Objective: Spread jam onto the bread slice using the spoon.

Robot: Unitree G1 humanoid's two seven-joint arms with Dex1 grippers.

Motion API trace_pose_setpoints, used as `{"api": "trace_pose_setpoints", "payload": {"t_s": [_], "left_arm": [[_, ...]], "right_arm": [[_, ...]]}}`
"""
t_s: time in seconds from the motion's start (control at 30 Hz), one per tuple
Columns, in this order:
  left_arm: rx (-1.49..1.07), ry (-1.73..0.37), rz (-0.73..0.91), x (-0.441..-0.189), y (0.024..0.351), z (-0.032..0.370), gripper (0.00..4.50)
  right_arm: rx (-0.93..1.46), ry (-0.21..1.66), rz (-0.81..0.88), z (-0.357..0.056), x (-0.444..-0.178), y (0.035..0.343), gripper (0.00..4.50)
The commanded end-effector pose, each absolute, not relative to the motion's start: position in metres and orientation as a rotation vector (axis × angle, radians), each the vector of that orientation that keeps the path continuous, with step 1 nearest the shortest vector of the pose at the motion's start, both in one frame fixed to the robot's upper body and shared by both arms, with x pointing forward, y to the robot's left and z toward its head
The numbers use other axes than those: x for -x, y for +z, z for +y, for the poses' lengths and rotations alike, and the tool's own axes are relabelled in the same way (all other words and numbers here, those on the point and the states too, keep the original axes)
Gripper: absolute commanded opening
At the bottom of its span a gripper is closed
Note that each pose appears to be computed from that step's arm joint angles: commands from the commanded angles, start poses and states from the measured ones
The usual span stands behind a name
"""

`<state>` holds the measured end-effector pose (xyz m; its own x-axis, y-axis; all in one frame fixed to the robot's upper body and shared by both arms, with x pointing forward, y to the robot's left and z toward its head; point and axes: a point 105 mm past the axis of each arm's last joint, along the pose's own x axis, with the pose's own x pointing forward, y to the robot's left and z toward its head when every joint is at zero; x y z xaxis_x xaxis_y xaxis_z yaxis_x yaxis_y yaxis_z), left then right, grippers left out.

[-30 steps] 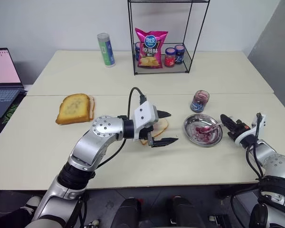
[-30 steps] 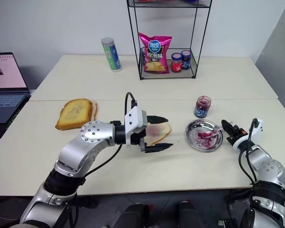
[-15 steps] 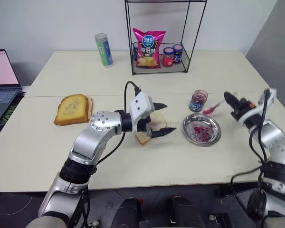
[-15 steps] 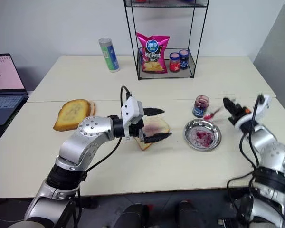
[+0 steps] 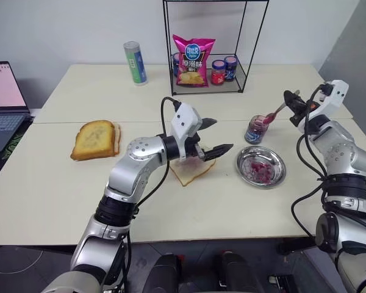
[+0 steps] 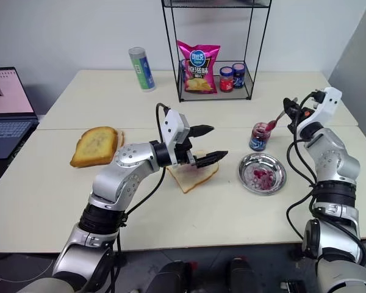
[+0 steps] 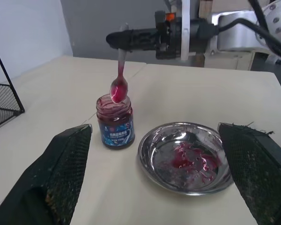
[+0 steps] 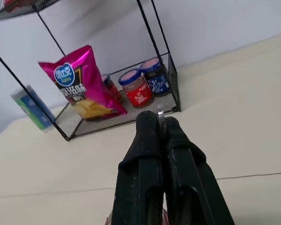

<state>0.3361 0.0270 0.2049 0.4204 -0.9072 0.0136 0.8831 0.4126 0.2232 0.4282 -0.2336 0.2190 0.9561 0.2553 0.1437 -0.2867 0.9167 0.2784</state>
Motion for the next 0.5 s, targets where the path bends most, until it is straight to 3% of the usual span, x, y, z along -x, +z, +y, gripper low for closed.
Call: {"api": "trace_pose_setpoints", "payload": {"t_s": [0.03, 0.5], "left_arm": [[-0.208, -1.118, -0.213, -0.334, 0.222, 0.027, 4.50], [-0.211, -1.102, -0.213, -0.331, 0.224, 0.029, 4.50]], "right_arm": [[-0.196, 0.306, -0.183, -0.230, -0.430, 0.238, 0.05], [0.035, 0.381, -0.138, -0.199, -0.438, 0.211, 0.05]]}}
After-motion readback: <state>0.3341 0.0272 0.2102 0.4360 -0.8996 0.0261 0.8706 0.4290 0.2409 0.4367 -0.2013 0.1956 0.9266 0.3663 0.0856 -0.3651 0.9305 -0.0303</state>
